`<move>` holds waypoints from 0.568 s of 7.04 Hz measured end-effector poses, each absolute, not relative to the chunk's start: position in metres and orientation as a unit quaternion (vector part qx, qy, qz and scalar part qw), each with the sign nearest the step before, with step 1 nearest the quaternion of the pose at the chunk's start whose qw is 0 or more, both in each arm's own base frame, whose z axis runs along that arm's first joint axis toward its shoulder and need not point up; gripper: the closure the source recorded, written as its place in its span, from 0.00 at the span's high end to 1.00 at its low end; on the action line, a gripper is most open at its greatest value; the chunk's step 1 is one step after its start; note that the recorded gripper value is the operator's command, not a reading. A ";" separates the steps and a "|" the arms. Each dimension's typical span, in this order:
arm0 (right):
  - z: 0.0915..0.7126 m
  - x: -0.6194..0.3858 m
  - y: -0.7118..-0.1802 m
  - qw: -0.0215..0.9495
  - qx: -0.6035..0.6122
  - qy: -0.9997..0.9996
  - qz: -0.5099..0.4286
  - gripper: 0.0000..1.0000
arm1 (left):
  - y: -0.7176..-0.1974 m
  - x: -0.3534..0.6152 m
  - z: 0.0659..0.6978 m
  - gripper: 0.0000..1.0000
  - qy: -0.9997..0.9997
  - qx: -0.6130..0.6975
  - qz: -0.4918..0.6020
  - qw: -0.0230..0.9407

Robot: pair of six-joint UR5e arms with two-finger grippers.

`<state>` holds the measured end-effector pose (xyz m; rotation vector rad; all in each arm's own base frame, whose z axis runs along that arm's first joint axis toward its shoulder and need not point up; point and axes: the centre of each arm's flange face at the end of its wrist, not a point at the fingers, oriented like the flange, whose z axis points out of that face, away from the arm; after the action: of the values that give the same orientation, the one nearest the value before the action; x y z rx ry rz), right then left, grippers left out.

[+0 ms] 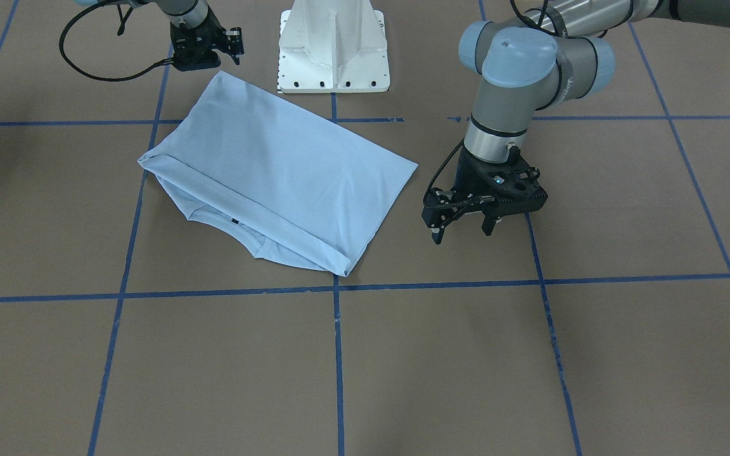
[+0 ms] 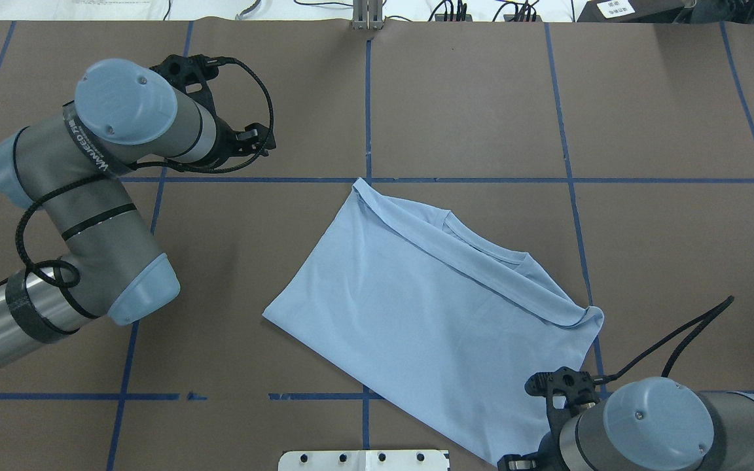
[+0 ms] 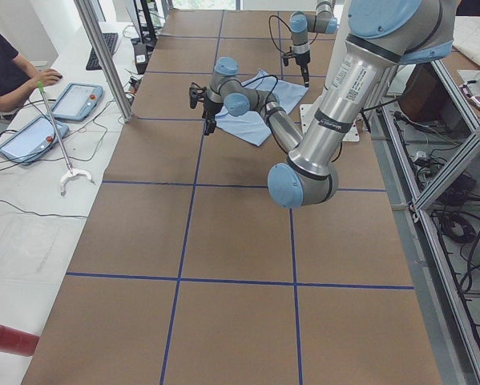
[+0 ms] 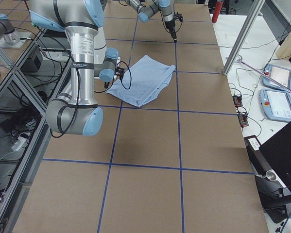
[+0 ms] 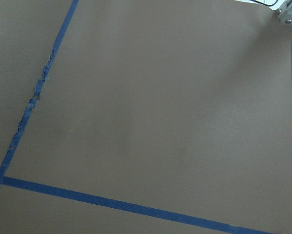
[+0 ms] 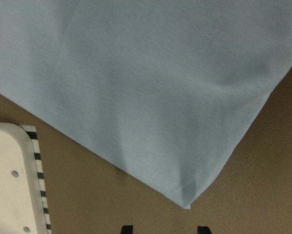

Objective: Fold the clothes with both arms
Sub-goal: 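Release the shirt with the right gripper while the left gripper reaches its nearest corner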

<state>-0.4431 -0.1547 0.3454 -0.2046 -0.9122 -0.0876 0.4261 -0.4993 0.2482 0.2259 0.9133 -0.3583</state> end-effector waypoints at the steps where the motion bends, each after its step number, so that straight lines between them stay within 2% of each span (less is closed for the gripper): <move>1: 0.328 -0.438 -0.187 0.886 -0.066 -0.459 -0.009 1.00 | -0.468 0.441 0.252 1.00 0.449 0.068 -0.185 0.871; 4: 0.286 -0.397 -0.286 0.862 0.007 -0.500 0.083 1.00 | -0.356 0.520 0.270 0.91 0.438 -0.068 -0.276 0.853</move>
<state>-0.3970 -0.2864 0.2862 0.0155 -1.0479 0.1740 0.5197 -0.3556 0.2705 -0.1427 0.9214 -0.5798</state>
